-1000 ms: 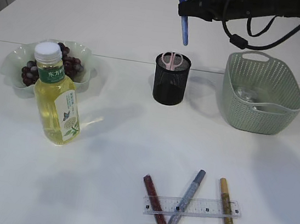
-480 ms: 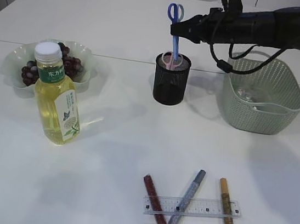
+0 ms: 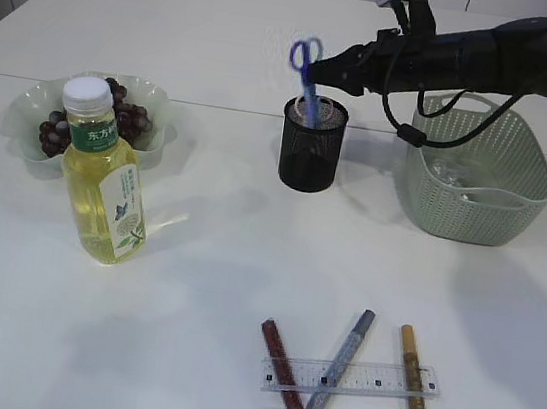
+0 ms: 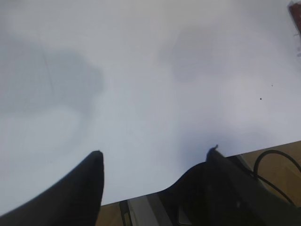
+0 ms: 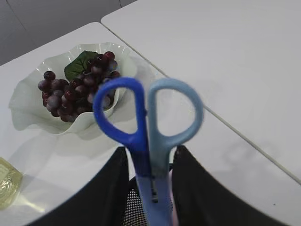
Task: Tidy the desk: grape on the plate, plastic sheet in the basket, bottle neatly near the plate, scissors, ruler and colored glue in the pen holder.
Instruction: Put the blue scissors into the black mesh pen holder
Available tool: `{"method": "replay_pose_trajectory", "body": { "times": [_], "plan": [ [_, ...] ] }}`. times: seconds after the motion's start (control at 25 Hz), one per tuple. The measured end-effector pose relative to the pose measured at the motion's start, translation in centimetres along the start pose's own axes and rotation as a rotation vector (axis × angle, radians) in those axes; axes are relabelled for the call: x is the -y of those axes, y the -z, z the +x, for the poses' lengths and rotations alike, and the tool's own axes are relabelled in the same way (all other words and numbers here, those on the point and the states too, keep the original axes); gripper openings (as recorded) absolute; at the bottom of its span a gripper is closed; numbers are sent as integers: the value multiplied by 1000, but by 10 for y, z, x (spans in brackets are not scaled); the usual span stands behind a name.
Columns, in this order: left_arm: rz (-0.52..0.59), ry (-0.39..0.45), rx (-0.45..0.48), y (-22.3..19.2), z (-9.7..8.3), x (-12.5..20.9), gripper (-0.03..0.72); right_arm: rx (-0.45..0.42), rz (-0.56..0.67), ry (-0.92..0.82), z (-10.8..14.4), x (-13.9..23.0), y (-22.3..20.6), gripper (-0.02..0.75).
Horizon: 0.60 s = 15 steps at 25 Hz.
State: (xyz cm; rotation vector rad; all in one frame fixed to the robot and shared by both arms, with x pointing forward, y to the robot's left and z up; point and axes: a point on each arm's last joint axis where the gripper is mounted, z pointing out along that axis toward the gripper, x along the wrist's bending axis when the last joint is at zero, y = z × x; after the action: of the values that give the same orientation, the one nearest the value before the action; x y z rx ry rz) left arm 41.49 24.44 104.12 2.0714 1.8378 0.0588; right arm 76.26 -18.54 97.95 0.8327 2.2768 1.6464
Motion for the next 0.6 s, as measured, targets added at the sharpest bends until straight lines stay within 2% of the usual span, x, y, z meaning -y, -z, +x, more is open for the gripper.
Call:
{"method": "replay_pose_trajectory", "body": {
  "times": [0.12, 0.44, 0.6],
  "plan": [
    [0, 0, 0, 0, 0, 0, 489, -2, 0, 0, 0, 0, 0, 292],
    [6, 0, 0, 0, 0, 1, 489, 7, -18, -35, 3, -10, 5, 302],
    [8, 0, 0, 0, 0, 1, 489, 72, 90, -74, 15, -36, 28, 302]
  ]
}}
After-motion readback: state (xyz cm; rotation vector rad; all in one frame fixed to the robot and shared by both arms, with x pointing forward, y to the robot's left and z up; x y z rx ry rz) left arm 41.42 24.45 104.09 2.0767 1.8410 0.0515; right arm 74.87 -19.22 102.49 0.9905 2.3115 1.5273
